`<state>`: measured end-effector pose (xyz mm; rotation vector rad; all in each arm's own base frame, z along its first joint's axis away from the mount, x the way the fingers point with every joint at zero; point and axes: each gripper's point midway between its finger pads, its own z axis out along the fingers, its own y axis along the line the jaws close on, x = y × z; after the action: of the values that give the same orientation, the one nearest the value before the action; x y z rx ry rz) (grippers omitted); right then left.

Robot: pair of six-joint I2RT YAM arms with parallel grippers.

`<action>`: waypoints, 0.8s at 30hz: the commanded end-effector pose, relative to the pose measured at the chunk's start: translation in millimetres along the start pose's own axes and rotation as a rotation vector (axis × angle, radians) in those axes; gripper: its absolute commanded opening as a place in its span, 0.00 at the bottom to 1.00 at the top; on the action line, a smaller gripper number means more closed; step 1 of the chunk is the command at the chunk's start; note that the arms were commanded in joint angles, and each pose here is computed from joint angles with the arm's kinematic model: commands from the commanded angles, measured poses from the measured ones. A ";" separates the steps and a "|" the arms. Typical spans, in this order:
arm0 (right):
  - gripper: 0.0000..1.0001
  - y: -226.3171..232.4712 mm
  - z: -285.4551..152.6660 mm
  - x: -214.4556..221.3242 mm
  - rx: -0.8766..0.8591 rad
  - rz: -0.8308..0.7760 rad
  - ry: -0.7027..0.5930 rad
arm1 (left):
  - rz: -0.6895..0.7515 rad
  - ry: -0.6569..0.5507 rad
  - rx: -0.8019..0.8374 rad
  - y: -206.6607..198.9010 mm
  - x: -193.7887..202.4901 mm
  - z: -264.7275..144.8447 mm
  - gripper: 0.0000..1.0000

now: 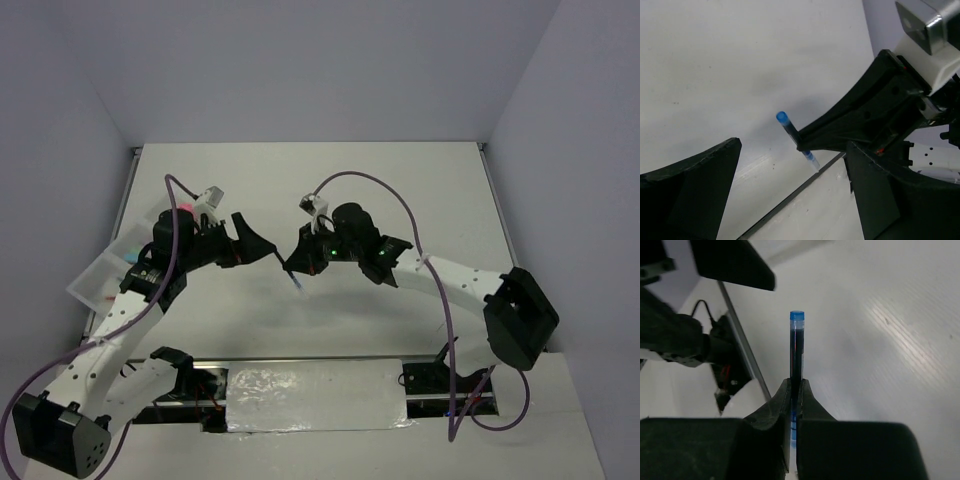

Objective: Sort the stationery into containers
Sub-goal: Place the pen in the storage box.

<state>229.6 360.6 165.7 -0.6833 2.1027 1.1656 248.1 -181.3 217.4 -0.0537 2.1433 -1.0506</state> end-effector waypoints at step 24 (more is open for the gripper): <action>0.14 109.9 -22.4 -103.9 -0.216 -0.118 -0.281 | -0.034 -0.047 0.095 -38.5 -20.4 -16.6 0.00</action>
<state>200.1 398.5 252.0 -0.7475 1.8805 1.3387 244.1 -193.5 265.1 -0.0650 2.0011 -1.2164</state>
